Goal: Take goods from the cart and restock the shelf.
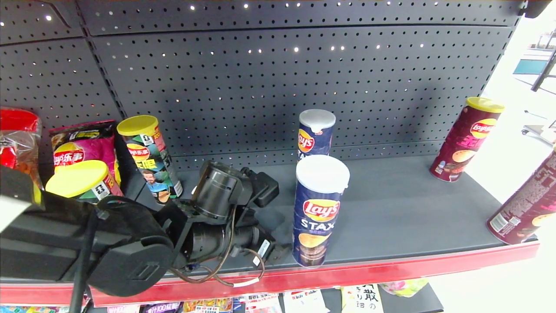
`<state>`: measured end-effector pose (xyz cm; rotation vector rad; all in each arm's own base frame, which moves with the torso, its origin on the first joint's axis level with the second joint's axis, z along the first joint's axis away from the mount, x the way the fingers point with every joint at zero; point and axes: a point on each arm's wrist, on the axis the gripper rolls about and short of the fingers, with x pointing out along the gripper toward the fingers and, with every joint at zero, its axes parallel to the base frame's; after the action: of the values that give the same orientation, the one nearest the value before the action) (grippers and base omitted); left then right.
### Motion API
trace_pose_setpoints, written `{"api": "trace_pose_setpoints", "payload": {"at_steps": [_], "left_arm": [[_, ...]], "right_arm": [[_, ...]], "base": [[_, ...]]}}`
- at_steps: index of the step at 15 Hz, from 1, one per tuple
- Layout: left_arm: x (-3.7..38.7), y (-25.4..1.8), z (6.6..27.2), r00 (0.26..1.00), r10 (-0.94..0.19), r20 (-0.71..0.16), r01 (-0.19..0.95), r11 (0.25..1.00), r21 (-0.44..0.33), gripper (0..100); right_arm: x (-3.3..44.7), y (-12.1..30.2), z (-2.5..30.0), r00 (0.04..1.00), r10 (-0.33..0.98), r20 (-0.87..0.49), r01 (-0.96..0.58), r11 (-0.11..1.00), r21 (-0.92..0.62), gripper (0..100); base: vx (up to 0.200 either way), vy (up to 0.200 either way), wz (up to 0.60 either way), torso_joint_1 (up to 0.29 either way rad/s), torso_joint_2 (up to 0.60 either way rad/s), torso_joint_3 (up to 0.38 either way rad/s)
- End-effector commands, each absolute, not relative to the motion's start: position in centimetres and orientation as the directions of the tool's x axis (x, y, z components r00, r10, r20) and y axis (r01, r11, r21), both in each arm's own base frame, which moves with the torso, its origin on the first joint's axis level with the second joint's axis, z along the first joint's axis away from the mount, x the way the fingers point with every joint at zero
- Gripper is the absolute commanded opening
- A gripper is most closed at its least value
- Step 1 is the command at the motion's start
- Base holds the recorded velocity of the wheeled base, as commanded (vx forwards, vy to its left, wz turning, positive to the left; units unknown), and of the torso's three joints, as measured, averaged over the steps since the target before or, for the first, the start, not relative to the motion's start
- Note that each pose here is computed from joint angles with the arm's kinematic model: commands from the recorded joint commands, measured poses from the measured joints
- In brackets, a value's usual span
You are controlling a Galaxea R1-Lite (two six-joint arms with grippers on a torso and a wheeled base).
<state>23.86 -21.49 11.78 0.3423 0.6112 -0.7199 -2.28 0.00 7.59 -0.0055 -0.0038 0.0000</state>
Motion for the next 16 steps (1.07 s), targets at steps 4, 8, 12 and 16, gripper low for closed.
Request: {"api": "trace_pose_setpoints", "payload": {"at_steps": [4, 8, 12, 16], "left_arm": [[24.3, -22.0, 11.8, 0.593, -0.513, -0.621, 0.701, 0.708, 0.086, 100], [24.6, -22.3, 11.9, 0.596, -0.515, -0.616, 0.701, 0.708, 0.086, 100], [24.6, -22.2, 11.8, 0.594, -0.512, -0.62, 0.7, 0.709, 0.086, 100], [23.7, -21.4, 14.5, 0.633, -0.538, -0.557, 0.692, 0.716, 0.095, 100]], "right_arm": [[-2.3, 0.0, 7.6, 1.0, 0.0, 0.005, 0.0, 1.0, -0.006, 100], [-2.3, 0.0, 7.6, 1.0, 0.0, 0.005, 0.0, 1.0, -0.006, 100], [-2.3, 0.0, 7.6, 1.0, 0.0, 0.005, 0.0, 1.0, -0.006, 100], [-2.3, 0.0, 7.6, 1.0, 0.0, 0.005, 0.0, 1.0, -0.006, 100]], "base": [[0.0, 0.0, 0.0, 0.0, 0.0, 0.0], [0.0, 0.0, 0.0, 0.0, 0.0, 0.0], [0.0, 0.0, 0.0, 0.0, 0.0, 0.0], [0.0, 0.0, 0.0, 0.0, 0.0, 0.0]]}}
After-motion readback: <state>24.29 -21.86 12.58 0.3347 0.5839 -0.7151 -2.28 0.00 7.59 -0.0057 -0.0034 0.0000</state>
